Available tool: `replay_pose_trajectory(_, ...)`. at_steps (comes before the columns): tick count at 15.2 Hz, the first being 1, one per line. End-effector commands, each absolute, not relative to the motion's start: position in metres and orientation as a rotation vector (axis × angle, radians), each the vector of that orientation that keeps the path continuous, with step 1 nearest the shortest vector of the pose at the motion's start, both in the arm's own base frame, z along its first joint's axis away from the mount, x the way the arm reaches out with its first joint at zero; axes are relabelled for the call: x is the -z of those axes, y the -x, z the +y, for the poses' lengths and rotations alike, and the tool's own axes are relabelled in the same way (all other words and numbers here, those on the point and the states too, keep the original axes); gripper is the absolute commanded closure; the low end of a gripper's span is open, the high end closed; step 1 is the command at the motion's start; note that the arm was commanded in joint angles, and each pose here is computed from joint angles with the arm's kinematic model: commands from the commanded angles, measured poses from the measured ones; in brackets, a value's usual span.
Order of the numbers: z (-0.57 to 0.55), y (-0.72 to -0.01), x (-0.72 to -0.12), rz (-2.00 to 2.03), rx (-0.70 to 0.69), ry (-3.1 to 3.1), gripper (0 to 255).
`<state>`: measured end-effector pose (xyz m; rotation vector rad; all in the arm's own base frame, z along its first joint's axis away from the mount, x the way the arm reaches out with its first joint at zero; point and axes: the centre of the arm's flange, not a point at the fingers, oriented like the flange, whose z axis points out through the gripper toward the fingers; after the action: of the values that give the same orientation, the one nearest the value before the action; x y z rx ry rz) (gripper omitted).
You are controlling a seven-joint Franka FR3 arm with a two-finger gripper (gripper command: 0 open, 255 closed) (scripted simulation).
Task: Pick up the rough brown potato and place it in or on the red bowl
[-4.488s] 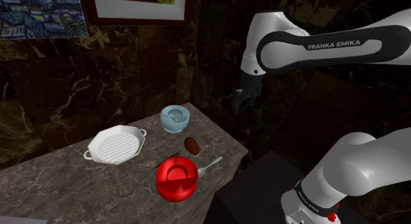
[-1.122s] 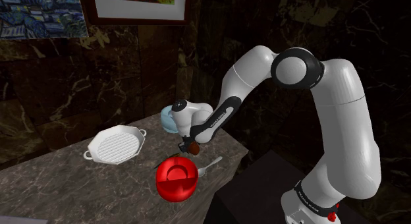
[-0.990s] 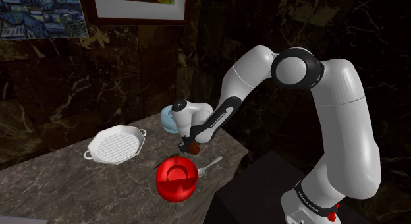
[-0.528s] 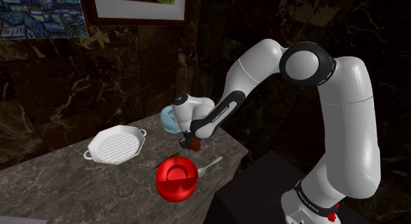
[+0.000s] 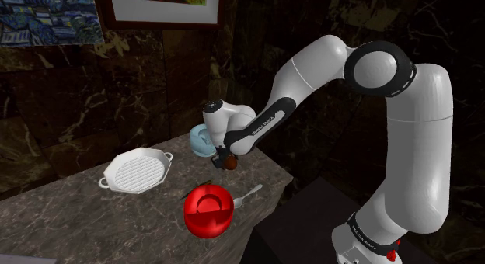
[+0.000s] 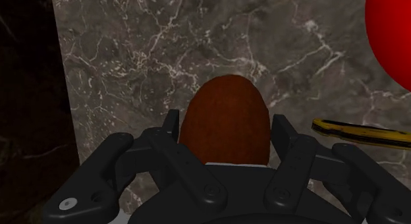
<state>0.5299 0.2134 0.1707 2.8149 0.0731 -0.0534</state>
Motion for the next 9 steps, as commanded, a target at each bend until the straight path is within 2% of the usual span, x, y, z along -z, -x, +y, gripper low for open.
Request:
replay_pose_trajectory(1,0.213,-0.530,-0.180,0.073,0.054,-2.815,255)
replay_pose_trajectory(9,0.213,-0.530,-0.222,0.073,0.054,-2.815,255)
